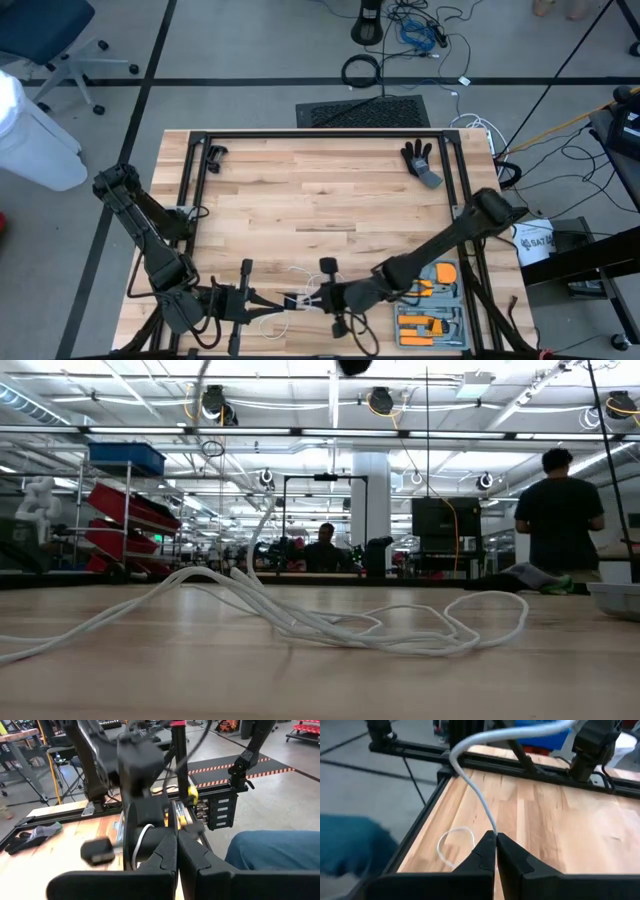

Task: Coil cords
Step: Coil the white cable wire onto the spool

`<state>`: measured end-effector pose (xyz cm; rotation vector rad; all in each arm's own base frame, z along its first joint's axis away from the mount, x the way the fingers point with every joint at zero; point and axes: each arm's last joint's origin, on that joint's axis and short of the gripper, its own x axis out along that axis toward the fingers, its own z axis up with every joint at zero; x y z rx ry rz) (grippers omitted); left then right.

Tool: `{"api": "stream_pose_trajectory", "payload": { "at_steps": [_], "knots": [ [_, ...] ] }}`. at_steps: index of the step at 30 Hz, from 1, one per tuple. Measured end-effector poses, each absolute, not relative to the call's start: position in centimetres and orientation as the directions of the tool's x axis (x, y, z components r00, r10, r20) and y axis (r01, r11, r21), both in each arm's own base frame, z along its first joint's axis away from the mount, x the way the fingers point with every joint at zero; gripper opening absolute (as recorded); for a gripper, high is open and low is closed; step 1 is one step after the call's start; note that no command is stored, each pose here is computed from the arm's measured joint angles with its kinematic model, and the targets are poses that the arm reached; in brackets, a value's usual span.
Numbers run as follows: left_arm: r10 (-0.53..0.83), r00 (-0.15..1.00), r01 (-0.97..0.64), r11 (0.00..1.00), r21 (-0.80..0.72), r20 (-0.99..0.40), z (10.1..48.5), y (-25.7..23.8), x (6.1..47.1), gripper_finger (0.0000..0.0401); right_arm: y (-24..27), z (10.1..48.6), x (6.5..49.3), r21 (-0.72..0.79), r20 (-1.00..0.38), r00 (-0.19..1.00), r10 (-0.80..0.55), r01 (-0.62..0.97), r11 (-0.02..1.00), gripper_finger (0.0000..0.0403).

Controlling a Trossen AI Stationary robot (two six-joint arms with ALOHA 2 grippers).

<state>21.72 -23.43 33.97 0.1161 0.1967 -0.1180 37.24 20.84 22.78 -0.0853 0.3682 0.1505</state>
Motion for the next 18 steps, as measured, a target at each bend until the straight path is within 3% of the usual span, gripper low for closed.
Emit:
{"api": "stream_pose_trajectory", "payload": {
  "at_steps": [8, 18],
  "knots": [
    [-0.109, 0.967, 0.137, 0.985, 0.107, -0.23, 33.6, -23.4, 21.6, 0.0002, 21.6, 27.5, 32.6, -0.078, -0.419, 0.889, 0.184, -0.238, 0.968, 0.0],
    [-0.198, 0.939, 0.21, 0.978, 0.015, -0.281, 33.0, -23.3, 22.5, 0.0002, 22.1, 30.5, 30.6, -0.12, -0.33, 0.924, 0.193, -0.244, 0.962, 0.0]
  ]
}}
